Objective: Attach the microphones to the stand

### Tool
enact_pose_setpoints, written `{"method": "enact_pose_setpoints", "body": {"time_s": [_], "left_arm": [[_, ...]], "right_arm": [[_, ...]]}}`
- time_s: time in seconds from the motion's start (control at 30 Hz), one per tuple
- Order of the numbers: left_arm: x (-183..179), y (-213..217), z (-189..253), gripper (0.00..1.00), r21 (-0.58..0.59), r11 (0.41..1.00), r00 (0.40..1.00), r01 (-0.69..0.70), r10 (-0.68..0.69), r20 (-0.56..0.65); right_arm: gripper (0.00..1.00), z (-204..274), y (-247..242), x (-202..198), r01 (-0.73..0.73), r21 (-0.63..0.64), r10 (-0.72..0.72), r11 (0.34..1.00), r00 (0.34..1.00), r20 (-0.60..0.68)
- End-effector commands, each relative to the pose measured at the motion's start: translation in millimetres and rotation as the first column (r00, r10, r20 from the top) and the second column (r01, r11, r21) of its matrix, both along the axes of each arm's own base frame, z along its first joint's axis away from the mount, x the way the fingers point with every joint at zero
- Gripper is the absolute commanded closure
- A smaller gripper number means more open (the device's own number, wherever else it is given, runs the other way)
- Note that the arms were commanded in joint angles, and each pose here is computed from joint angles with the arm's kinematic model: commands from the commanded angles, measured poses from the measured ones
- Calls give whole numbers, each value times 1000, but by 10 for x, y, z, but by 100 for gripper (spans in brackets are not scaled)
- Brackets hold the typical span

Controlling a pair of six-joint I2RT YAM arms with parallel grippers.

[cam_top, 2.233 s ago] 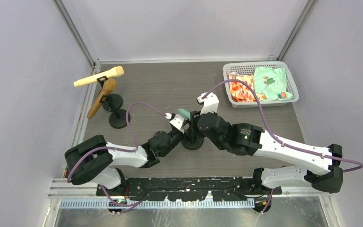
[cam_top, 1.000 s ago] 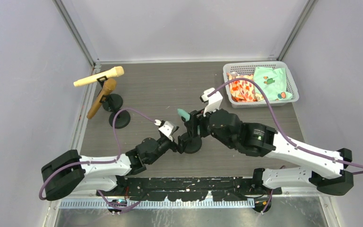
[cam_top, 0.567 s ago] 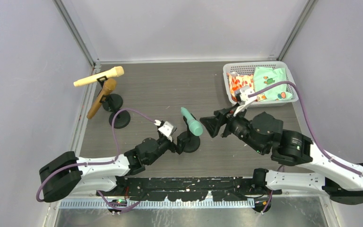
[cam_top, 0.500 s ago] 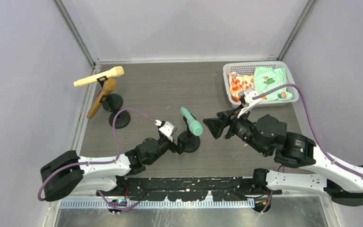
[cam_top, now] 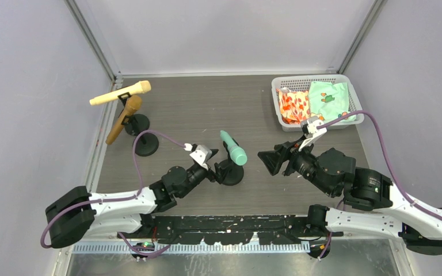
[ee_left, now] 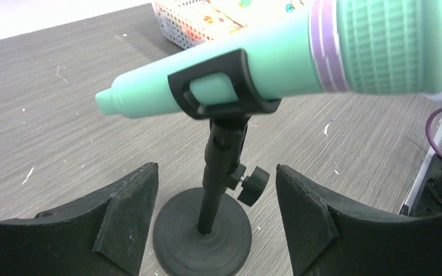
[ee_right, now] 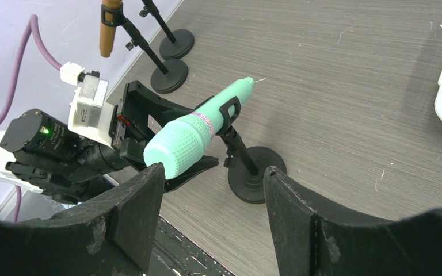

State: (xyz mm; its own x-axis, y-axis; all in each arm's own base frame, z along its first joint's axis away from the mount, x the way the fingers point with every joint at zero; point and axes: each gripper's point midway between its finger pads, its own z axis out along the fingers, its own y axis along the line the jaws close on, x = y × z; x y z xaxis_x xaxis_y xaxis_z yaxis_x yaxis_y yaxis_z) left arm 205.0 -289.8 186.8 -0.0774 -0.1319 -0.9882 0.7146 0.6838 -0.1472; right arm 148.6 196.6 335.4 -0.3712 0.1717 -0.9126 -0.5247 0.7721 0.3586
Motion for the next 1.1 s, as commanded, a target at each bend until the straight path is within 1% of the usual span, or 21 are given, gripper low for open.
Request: {"method": "enact_pose_setpoints", "body": {"time_s": [0.0, 0.1, 0.2, 0.33, 0.43, 0.47, 0.5, 0.53, 0.6, 0.67, 0.7, 0.77, 0.87, 0.93, 1.03, 1.07], "left_arm": [[142, -88, 366, 26, -46, 999, 996, -28, 32, 88], [195, -221, 330, 33, -28, 1000, 996, -8, 11, 87], [244, -352, 299, 37, -27, 1000, 996, 7, -5, 85], [335, -465, 246, 46, -19, 1000, 997, -6, 8, 79], [374, -501, 241, 60, -8, 1000, 996, -11, 12, 83], [379, -503, 240, 67, -2, 1000, 996, -13, 13, 85], [390, -496, 239, 78, 4, 1000, 996, -19, 19, 86], [398, -482, 226, 83, 16, 1000, 996, -27, 25, 88], [425, -433, 213, 89, 38, 998, 994, -53, 49, 96], [481, -347, 202, 98, 65, 993, 990, -103, 95, 109], [522, -286, 195, 99, 79, 987, 985, -140, 131, 113], [632, -108, 204, 99, 99, 965, 963, -245, 230, 139], [850, 211, 251, 100, 115, 908, 907, -404, 380, 181], [1024, 459, 296, 99, 117, 853, 855, -509, 483, 190], [1302, 857, 339, 100, 106, 771, 774, -628, 604, 188], [1423, 1038, 349, 100, 97, 735, 738, -671, 649, 184]], "right_arm": [[32, 2, 7, 18, 15, 8, -15, 1000, 1000, -2], [32, -23, 25, 16, 12, 3, -12, 1000, 1000, -8], [32, -39, 35, 12, 10, 5, -10, 1000, 1000, -13], [32, -52, 27, 4, 8, 6, -8, 1000, 1000, -18], [32, -64, 7, 0, 12, 6, -12, 1000, 1000, -21], [32, -72, 1, -3, 12, 4, -12, 1000, 1000, -21], [32, -75, -7, -1, 15, 5, -15, 1000, 1000, -21], [32, -86, -17, 1, 19, 5, -19, 1000, 1000, -21], [32, -103, -20, 3, 21, 6, -21, 1000, 1000, -21], [32, -126, -17, 5, 21, 2, -21, 1000, 1000, -20], [32, -145, -20, 15, 26, -5, -26, 1000, 999, -20], [32, -180, -14, 19, 26, -21, -26, 999, 999, -20], [32, -237, -11, 27, 27, -44, -28, 999, 999, -25], [32, -294, -4, 29, 25, -62, -27, 998, 999, -28], [32, -361, 10, 25, 20, -80, -23, 997, 999, -35], [32, -379, 8, 26, 21, -84, -24, 996, 999, -37]]}}
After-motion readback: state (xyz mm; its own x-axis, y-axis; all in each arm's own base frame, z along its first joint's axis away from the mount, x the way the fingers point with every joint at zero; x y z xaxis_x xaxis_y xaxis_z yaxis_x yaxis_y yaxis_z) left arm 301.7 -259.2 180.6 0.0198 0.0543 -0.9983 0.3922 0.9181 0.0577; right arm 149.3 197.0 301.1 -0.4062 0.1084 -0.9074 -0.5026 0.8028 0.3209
